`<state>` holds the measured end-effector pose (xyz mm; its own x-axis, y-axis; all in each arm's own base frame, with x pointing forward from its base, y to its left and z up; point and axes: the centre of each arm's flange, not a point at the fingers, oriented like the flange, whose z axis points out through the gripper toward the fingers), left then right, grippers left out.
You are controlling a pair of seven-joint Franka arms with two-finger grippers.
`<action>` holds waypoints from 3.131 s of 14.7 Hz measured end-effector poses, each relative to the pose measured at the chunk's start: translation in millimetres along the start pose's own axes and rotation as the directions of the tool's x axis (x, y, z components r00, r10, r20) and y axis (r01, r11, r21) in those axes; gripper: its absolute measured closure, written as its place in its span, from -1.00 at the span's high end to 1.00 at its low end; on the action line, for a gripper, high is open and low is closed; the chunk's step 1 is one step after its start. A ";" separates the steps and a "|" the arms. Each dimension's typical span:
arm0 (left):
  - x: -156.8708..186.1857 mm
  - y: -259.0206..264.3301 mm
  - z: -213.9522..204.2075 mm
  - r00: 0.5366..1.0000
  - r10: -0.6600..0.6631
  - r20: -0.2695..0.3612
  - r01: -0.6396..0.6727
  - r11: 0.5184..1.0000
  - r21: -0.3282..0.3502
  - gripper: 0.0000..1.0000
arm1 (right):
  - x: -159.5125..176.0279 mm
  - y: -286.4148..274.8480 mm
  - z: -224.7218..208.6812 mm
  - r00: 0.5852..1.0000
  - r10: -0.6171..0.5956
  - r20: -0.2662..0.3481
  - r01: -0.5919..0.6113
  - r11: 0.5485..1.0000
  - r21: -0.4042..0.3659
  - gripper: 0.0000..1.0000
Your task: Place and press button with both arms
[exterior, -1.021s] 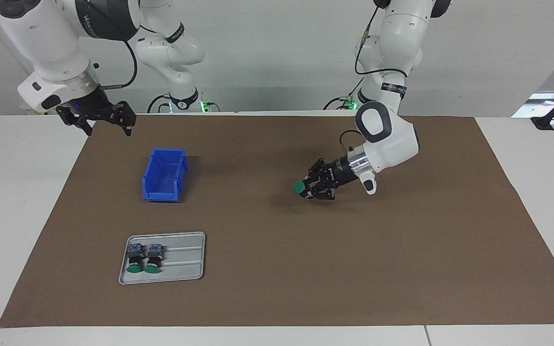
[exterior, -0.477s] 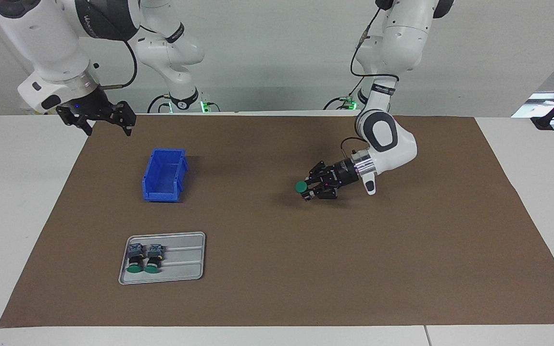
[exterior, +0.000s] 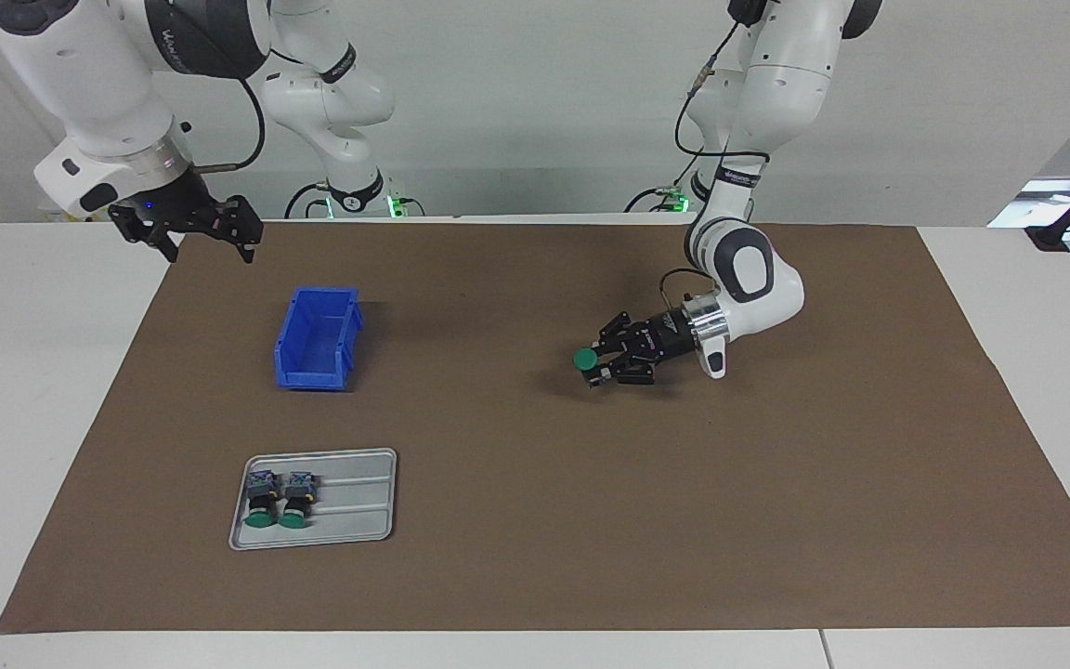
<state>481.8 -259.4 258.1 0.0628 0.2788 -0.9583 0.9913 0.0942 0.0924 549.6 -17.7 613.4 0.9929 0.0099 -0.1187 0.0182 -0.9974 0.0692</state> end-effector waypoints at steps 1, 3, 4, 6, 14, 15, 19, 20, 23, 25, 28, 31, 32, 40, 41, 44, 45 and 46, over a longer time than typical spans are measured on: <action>4.6 -2.1 -0.2 1.000 -0.001 0.008 0.001 1.000 -0.004 -0.34 | 0.0 0.0 0.0 1.000 0.000 0.000 0.000 1.000 0.000 0.99; 9.0 -3.8 -0.3 1.000 -0.004 0.017 0.004 1.000 -0.006 -0.34 | 0.0 0.0 0.0 1.000 0.000 0.000 0.000 1.000 0.000 0.99; 10.6 -4.4 0.0 1.000 -0.004 0.017 0.004 1.000 -0.006 -0.34 | 0.0 0.0 0.0 1.000 0.000 0.000 0.000 1.000 0.000 0.99; 15.1 -6.0 0.7 1.000 -0.005 0.016 0.005 1.000 -0.006 -0.34 | 0.0 0.0 0.0 1.000 0.000 0.000 0.000 1.000 0.000 0.99; 35.4 -16.8 1.4 1.000 0.006 0.026 -0.005 1.000 -0.019 -0.34 | 0.0 0.0 0.0 1.000 0.000 0.000 0.000 1.000 0.000 0.99; 35.6 -16.4 0.8 1.000 0.006 0.026 -0.006 1.000 -0.021 -0.34 | 0.0 0.0 0.0 1.000 0.000 0.000 0.000 1.000 0.000 0.99; 36.3 -15.7 -0.6 1.000 0.014 0.026 -0.013 1.000 -0.024 -0.29 | 0.0 0.0 0.0 1.000 0.000 0.000 0.000 1.000 0.000 0.99; 36.5 -15.9 -0.6 1.000 0.015 0.026 -0.014 1.000 -0.024 -0.29 | 0.0 0.0 0.0 1.000 0.000 0.000 0.000 1.000 0.000 0.99; 38.1 -17.6 -1.1 1.000 0.013 0.024 -0.013 1.000 -0.022 -0.18 | 0.0 0.0 0.0 1.000 0.000 0.000 0.000 1.000 0.000 0.99; 37.5 -17.2 -1.5 1.000 0.016 0.024 -0.015 1.000 -0.023 -0.13 | 0.0 0.0 0.0 1.000 0.000 0.000 0.000 1.000 0.000 0.99; 37.0 -16.7 -2.2 1.000 0.021 0.021 -0.020 0.999 -0.026 0.00 | 0.0 0.0 0.0 1.000 0.000 0.000 0.000 1.000 0.000 0.99; 35.5 -14.6 -5.1 1.000 0.027 0.001 -0.027 0.999 -0.038 0.23 | -0.2 0.0 0.1 1.000 0.000 0.001 0.000 1.000 0.000 0.99; 33.8 -13.2 -6.7 0.999 0.032 -0.008 -0.032 0.999 -0.045 0.35 | -0.7 -0.3 -0.1 1.000 -0.001 0.003 0.001 1.000 0.000 0.99; 27.3 -14.4 -3.7 0.998 0.045 -0.036 -0.047 0.998 -0.048 1.00 | -2.9 -14.9 -4.7 0.999 -0.045 -0.005 0.045 0.999 -0.003 0.99; 25.9 -13.8 -4.0 0.998 0.046 -0.036 -0.048 0.998 -0.049 1.00 | -2.9 -14.9 -4.7 0.999 -0.045 -0.005 0.045 0.999 -0.003 0.99; 15.2 -9.2 -8.4 0.998 0.054 -0.035 -0.056 0.996 -0.063 1.00 | -2.9 -18.5 -5.0 0.998 -0.058 -0.006 0.058 0.998 -0.003 0.99; 11.6 -7.4 -10.6 0.997 0.057 -0.044 -0.060 0.996 -0.072 1.00 | -2.9 -21.9 -5.2 0.998 -0.065 -0.006 0.065 0.998 -0.004 0.99; 7.9 -5.4 -13.4 0.996 0.063 -0.059 -0.068 0.994 -0.083 1.00 | -2.9 -25.0 -5.4 0.998 -0.070 -0.006 0.070 0.998 -0.004 0.99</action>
<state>475.4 -244.9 253.6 0.1182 0.3405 -0.9328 0.9716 0.1542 0.1794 547.0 7.6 617.4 0.9899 0.0803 -0.1170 0.0883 -0.9940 0.0649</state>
